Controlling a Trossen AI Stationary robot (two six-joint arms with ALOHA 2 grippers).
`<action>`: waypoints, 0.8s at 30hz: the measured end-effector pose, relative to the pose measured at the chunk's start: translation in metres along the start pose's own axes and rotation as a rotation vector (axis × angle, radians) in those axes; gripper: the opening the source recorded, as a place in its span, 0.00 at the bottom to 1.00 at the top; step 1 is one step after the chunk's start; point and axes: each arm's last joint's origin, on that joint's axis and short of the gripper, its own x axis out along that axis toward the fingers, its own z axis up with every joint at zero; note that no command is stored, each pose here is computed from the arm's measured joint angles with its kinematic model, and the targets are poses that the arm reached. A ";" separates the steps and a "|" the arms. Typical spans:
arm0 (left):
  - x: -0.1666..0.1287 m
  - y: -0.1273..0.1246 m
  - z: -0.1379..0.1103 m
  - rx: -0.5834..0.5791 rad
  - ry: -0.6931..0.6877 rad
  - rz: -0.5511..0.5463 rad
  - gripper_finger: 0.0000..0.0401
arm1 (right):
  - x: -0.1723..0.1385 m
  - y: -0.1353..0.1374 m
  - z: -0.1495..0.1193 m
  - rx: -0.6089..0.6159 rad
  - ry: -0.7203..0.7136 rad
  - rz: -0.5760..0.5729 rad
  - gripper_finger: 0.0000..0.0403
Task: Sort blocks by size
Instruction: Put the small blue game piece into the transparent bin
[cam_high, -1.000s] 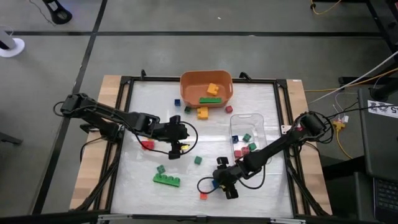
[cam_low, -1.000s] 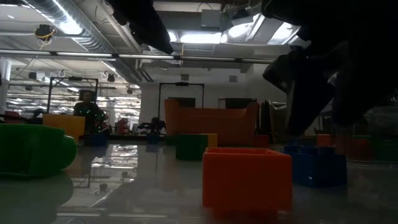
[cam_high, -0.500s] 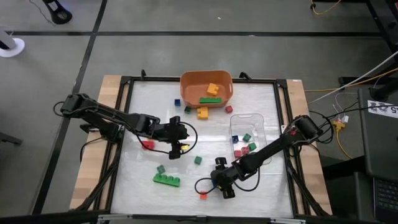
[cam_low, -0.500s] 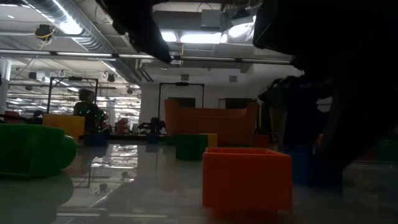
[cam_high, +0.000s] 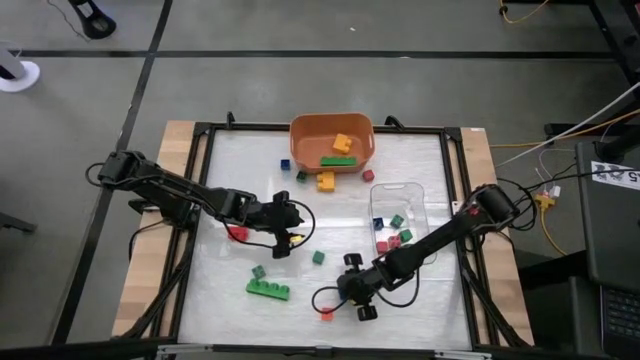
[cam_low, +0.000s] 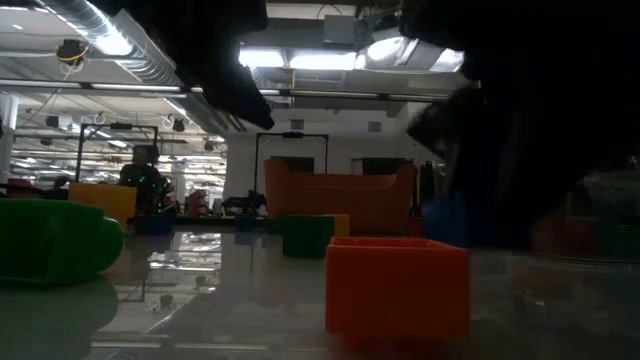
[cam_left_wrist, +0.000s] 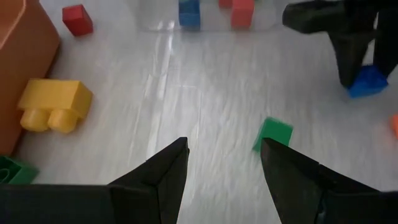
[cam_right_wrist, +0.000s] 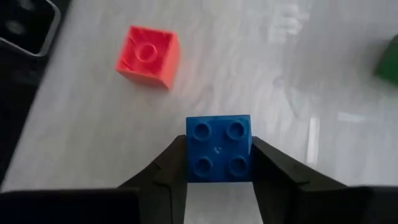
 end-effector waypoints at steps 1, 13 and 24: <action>0.000 0.000 0.000 -0.007 -0.009 -0.002 0.47 | -0.003 0.001 0.004 -0.005 0.001 0.000 0.34; 0.001 -0.001 0.002 -0.015 -0.033 -0.007 0.47 | -0.060 0.009 0.047 -0.114 0.239 -0.178 0.34; 0.003 -0.002 0.005 -0.016 -0.060 -0.012 0.47 | -0.117 0.005 0.057 -0.129 0.444 -0.441 0.35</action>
